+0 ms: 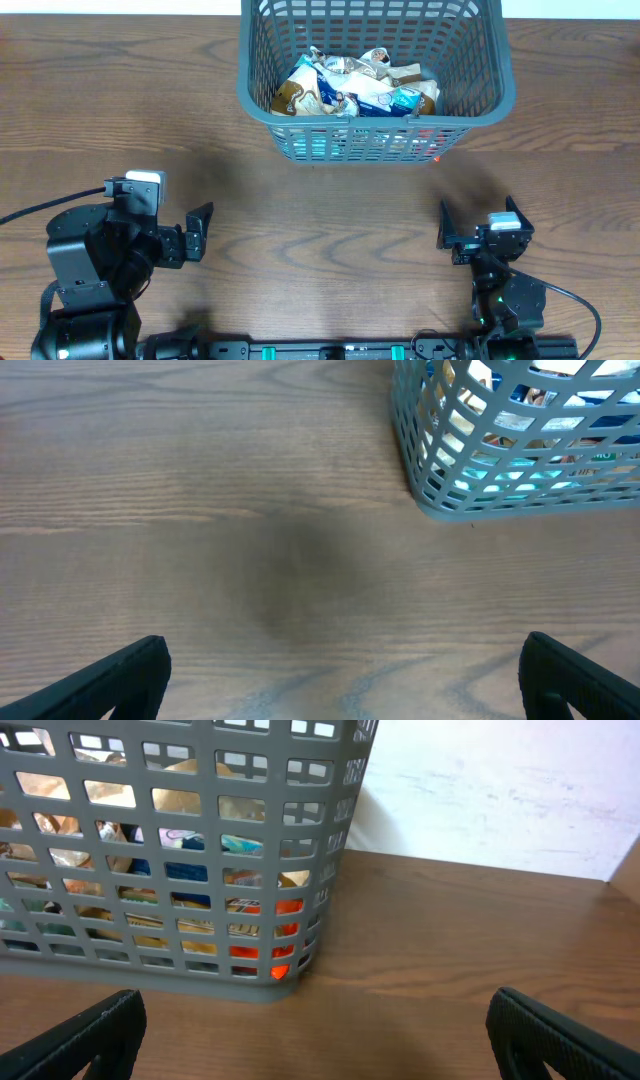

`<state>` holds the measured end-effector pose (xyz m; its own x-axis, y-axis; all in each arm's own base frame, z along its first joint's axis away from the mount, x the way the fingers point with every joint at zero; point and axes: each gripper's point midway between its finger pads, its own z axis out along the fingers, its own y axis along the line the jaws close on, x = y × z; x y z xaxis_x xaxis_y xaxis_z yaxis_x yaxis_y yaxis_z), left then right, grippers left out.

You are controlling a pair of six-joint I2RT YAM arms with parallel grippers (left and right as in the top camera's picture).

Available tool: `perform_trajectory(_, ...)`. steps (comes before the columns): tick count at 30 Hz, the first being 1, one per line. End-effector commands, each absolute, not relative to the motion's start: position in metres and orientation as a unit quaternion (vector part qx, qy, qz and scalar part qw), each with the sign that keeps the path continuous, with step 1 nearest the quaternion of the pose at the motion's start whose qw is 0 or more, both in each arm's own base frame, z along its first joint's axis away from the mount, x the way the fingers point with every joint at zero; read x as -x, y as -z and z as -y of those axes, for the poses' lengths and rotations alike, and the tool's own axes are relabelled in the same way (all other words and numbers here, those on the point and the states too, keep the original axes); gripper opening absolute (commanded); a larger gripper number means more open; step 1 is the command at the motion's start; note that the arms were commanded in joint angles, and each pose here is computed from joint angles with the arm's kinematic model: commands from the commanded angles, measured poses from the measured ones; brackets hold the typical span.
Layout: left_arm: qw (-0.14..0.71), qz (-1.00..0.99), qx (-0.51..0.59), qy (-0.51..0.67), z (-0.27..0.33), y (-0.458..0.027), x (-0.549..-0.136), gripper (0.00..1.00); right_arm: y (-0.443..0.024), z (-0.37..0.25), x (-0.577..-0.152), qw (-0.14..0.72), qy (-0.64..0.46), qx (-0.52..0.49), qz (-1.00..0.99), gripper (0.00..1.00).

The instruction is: Pack container

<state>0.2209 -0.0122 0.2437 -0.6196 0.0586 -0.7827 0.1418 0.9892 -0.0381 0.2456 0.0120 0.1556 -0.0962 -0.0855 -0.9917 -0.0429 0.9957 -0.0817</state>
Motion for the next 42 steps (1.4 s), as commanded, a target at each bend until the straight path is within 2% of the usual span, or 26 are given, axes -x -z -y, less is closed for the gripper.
perform_trajectory(1,0.435,-0.898,-0.051,0.053,0.012,-0.246,-0.221,0.99,-0.154,-0.009,-0.246,0.671,0.025,0.043,-0.74,0.99)
perform_trajectory(9,0.422,-0.904,-0.06,0.039,0.011,-0.239,-0.21,0.99,-0.154,-0.009,-0.246,0.671,0.025,0.043,-0.74,0.99)
perform_trajectory(17,0.504,-0.855,-0.11,0.058,0.034,-0.233,-0.188,0.99,-0.154,-0.009,-0.246,0.671,0.025,0.043,-0.74,0.99)
perform_trajectory(31,0.691,-0.709,-0.14,0.025,0.041,-0.212,-0.228,0.99,-0.154,-0.009,-0.246,0.671,0.025,0.043,-0.74,0.99)
perform_trajectory(42,0.685,-0.719,-0.118,0.002,0.032,-0.168,-0.242,0.99,-0.154,-0.009,-0.246,0.671,0.025,0.043,-0.74,0.99)
